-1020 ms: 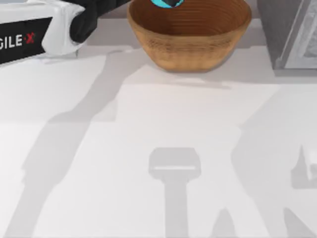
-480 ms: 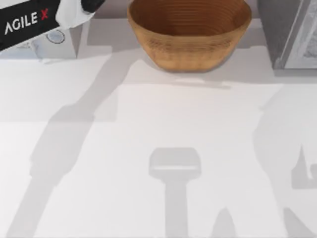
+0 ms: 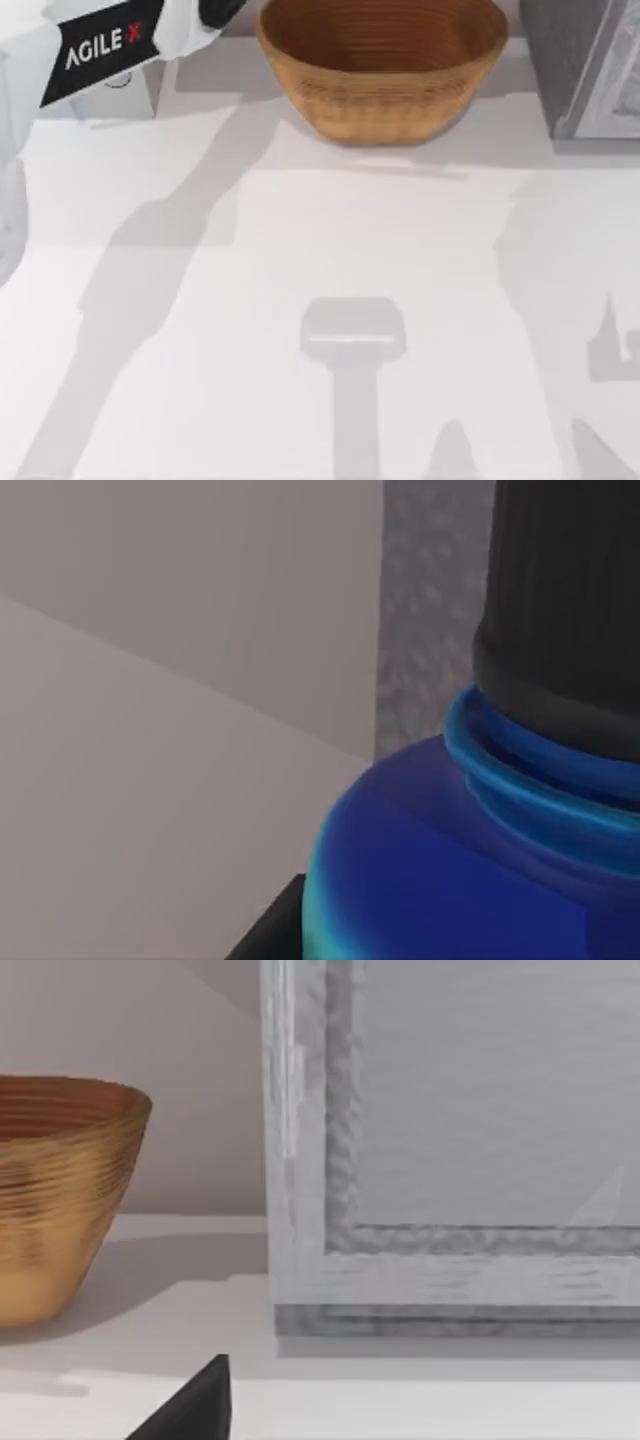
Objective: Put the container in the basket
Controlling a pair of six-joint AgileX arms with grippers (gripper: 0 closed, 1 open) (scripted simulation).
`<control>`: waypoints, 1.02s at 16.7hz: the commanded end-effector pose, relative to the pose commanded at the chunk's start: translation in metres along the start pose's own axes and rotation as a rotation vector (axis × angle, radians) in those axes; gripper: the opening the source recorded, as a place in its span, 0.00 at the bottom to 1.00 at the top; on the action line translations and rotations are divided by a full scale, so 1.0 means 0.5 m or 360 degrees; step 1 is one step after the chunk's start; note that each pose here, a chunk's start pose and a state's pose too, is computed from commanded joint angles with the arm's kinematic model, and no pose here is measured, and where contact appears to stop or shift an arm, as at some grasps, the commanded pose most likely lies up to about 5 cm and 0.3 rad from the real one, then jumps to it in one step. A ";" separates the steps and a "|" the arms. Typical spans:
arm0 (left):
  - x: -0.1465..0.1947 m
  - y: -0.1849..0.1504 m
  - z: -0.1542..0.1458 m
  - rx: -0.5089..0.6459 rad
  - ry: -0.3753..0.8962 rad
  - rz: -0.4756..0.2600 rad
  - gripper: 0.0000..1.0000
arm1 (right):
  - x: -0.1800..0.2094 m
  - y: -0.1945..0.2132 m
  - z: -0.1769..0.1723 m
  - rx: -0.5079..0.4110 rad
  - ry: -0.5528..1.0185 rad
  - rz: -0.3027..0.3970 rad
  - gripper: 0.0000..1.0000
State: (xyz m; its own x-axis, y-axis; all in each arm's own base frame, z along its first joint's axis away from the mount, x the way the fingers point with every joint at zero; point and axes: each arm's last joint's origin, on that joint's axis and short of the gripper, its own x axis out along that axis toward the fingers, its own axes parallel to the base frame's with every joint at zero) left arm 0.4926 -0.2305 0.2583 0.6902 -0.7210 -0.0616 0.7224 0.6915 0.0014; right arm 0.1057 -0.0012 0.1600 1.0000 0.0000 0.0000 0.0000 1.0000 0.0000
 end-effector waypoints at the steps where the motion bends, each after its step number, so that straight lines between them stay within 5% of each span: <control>1: 0.016 -0.004 -0.006 0.0004 -0.0007 -0.0009 0.00 | 0.000 0.000 0.000 0.0000 0.0000 0.0000 1.00; 8: 0.049 -0.008 -0.025 0.0007 -0.0013 -0.0012 0.00 | 0.000 0.000 0.000 0.0000 0.0000 0.0000 1.00; 17: 0.049 -0.008 -0.025 0.0007 -0.0013 -0.0012 0.68 | 0.000 0.000 0.000 0.0000 0.0000 0.0000 1.00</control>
State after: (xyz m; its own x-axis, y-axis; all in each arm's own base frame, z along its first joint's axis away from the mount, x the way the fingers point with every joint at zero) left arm 0.5061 -0.2503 0.2445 0.6848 -0.7267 -0.0533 0.7280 0.6856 0.0055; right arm 0.1057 -0.0012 0.1600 1.0000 0.0000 0.0000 0.0000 1.0000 0.0000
